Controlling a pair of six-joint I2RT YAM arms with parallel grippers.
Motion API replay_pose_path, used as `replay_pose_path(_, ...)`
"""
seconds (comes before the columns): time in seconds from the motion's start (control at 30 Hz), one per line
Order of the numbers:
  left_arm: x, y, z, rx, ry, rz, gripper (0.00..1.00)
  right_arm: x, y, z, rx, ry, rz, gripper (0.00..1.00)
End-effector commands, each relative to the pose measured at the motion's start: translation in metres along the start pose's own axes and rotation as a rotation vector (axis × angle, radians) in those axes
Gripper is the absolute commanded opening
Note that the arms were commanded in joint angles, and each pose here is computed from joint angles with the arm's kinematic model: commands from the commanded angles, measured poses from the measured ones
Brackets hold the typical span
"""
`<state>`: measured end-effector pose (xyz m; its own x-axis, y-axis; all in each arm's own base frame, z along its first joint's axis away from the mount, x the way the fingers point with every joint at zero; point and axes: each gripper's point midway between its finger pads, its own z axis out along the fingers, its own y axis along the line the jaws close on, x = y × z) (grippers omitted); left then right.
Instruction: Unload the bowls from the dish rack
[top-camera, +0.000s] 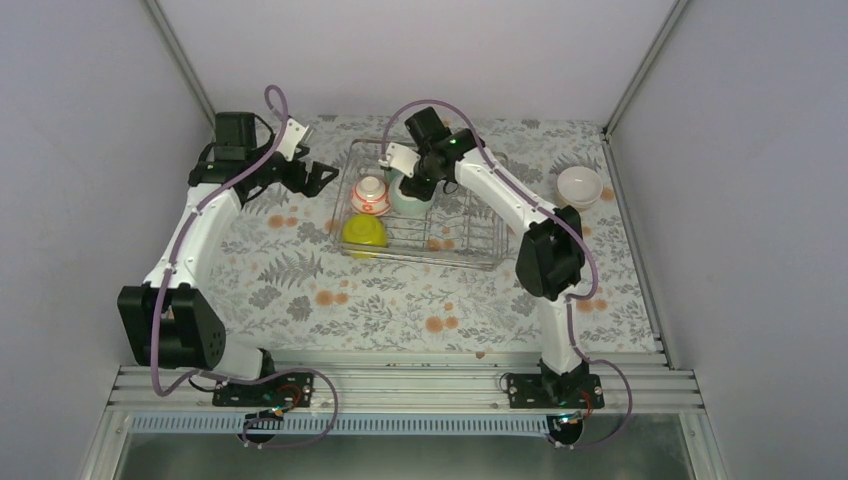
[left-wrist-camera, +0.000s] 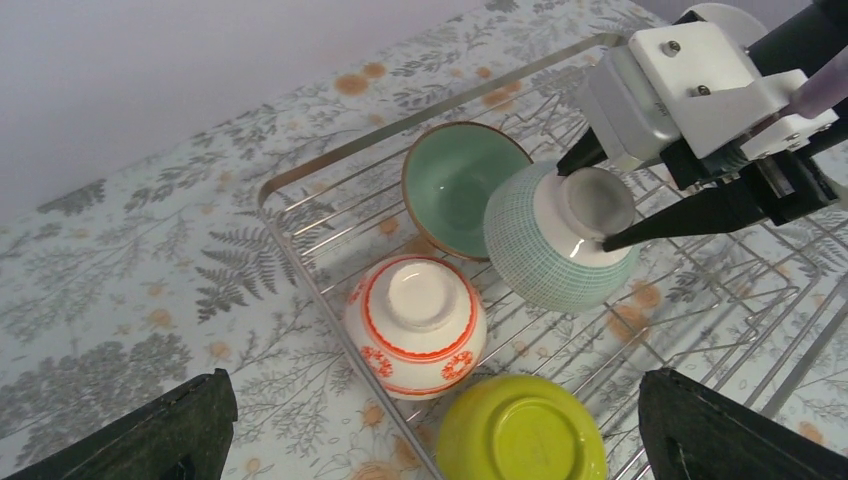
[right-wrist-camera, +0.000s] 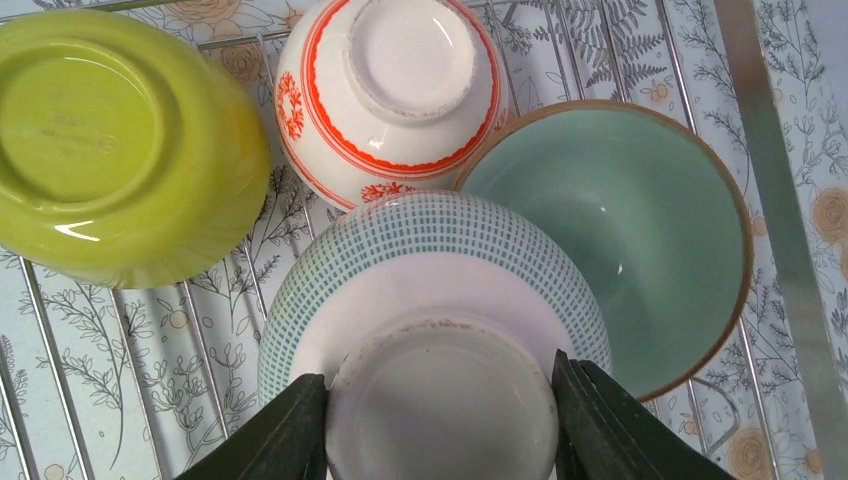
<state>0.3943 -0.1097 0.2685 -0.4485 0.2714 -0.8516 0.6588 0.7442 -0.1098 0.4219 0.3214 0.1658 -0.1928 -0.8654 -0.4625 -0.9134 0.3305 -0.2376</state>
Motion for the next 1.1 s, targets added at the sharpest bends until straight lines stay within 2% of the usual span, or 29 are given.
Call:
replay_pose_path(0.0,-0.006,-0.011,0.007,0.086,-0.011,-0.019,1.0,-0.017,-0.015,-0.028,0.065,-0.073,0.009,0.23)
replay_pose_path(0.43,-0.006,-0.035,0.058,0.303,0.025,-0.096,1.0,-0.033,-0.025,-0.075,0.13,-0.147,0.006,0.23)
replay_pose_path(0.77,-0.008,-0.057,0.113,0.425,0.103,-0.11,1.0,-0.048,-0.034,-0.113,0.185,-0.216,0.002,0.23)
replay_pose_path(1.07,-0.014,-0.073,0.128,0.681,0.113,-0.203,1.0,-0.052,-0.042,-0.117,0.198,-0.239,0.009,0.23)
